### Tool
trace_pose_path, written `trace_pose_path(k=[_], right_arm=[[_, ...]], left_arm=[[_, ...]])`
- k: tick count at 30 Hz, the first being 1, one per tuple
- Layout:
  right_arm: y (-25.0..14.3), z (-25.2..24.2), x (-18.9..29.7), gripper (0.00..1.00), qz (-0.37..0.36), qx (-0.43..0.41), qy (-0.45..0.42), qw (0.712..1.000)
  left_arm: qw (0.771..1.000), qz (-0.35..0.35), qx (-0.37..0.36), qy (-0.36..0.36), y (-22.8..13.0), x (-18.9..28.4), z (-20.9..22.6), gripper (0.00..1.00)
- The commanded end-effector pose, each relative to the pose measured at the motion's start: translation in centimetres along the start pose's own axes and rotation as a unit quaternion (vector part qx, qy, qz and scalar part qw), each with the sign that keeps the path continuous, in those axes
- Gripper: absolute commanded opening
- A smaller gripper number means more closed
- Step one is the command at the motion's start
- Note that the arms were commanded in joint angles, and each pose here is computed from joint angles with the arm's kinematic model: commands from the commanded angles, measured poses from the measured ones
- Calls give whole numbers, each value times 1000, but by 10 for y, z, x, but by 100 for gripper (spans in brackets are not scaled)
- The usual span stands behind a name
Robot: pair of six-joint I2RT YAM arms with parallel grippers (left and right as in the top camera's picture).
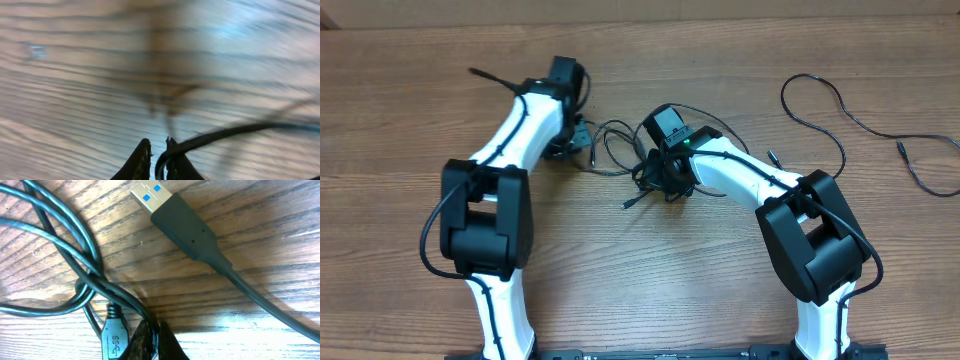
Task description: Untangle cables
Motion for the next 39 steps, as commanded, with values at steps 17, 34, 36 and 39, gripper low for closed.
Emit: trace_pose_path(k=[17, 34, 36, 39], right_arm=[[15, -30, -10, 4, -28, -23, -52, 998], [-8, -10, -10, 4, 50, 5, 6, 999], [-13, -8, -10, 5, 65, 11, 15, 998], [-15, -4, -8, 24, 80, 44, 32, 995]], left_arm=[[981, 44, 189, 20, -3, -8, 97, 20], [982, 16, -31, -184, 4, 9, -24, 54], [970, 12, -86, -226, 1, 17, -45, 52], [964, 14, -103, -246, 1, 37, -52, 49]])
Point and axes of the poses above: each gripper's point midway between its finger pads, its own x axis back along the fingers, its own z axis along the line the jaws close on, y = z × x, the point moved 2 cm from there along x, back along the fingers, and after that the axes turned 11 degrees about -x, right-handed, at the moved point
